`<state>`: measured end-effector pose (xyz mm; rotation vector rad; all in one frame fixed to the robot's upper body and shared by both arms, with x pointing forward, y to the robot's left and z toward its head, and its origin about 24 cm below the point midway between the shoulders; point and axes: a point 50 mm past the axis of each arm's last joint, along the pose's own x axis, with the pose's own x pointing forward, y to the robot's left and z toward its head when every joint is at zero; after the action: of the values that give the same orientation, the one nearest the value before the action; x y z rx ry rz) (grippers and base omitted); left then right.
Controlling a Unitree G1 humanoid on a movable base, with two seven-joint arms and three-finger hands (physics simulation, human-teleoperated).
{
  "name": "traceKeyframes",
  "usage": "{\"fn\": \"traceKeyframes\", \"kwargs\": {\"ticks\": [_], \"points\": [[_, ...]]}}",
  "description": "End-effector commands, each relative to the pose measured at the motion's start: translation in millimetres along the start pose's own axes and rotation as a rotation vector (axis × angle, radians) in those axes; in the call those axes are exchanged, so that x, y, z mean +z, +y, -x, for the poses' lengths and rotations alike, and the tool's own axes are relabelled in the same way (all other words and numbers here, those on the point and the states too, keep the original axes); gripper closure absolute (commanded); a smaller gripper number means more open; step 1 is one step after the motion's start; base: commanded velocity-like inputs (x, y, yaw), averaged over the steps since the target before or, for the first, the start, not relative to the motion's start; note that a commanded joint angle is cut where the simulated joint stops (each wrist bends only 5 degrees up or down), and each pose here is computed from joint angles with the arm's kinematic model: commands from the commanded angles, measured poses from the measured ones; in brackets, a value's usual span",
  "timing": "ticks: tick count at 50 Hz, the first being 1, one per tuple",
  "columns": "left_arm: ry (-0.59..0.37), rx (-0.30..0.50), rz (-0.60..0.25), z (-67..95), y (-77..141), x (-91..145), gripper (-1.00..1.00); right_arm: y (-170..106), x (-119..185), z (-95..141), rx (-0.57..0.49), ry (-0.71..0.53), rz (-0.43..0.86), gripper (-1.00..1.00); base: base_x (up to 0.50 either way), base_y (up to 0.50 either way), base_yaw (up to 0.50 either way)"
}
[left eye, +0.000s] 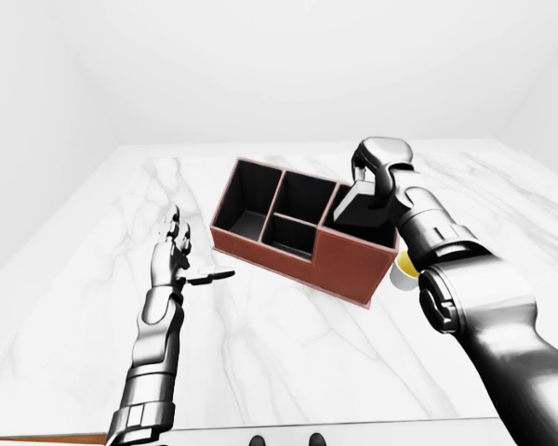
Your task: Pick up the book and place it in the right compartment of the caddy.
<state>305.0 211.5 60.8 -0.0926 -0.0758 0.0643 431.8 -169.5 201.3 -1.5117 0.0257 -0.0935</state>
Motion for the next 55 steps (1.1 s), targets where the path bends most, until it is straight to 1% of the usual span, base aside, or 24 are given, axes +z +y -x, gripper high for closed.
{"fn": "traceKeyframes", "kwargs": {"ticks": [1,14,22,29,40,44,46,48,50,51,52,53,54,55], "points": [[0.020,-0.002,0.000,1.4,0,-5,-1.00,1,0,1,-0.038,0.013,0.016,1.00,0.00,0.00,0.00],[0.048,0.003,0.001,1.1,3,-11,-1.00,10,-3,2,-0.023,0.031,0.013,1.00,0.00,0.00,0.00],[0.036,0.002,-0.001,3.4,4,-9,-1.00,12,-5,2,-0.023,0.040,0.010,1.00,0.00,0.00,0.00],[0.074,0.004,0.004,1.2,4,-16,-1.00,18,-6,4,-0.014,0.044,0.004,1.00,0.00,0.00,0.00],[0.105,0.012,0.008,0.1,8,-22,-1.00,24,-4,5,-0.004,0.041,0.002,1.00,0.00,0.00,0.00],[0.134,0.018,0.013,-1.6,10,-28,-1.00,25,-3,5,-0.008,0.036,0.009,1.00,0.00,0.00,0.00],[0.136,0.018,0.014,-1.4,10,-28,-1.00,26,-2,5,-0.005,0.035,0.013,1.00,0.00,0.00,0.00],[0.134,0.019,0.015,-0.9,10,-28,-1.00,24,-1,5,-0.029,0.033,0.006,1.00,0.00,0.00,0.00],[0.134,0.020,0.014,-0.4,11,-28,-1.00,26,0,5,-0.024,0.031,0.010,1.00,0.00,0.00,0.00],[0.134,0.021,0.014,-0.2,11,-28,-1.00,26,0,6,-0.025,0.031,0.008,0.96,0.00,0.00,0.00],[0.135,0.022,0.014,-0.2,11,-28,-1.00,27,0,6,-0.024,0.030,0.010,0.70,0.00,0.00,0.00],[0.139,0.023,0.014,-0.6,12,-29,-1.00,27,1,6,-0.027,0.029,0.013,-0.11,0.00,0.00,0.00],[0.142,0.024,0.015,-1.0,12,-29,-1.00,27,1,6,-0.027,0.030,0.011,-0.59,0.00,0.00,0.00],[0.147,0.025,0.017,-1.1,12,-30,-1.00,27,1,6,-0.029,0.029,0.012,-1.00,0.00,0.00,0.00]]}}
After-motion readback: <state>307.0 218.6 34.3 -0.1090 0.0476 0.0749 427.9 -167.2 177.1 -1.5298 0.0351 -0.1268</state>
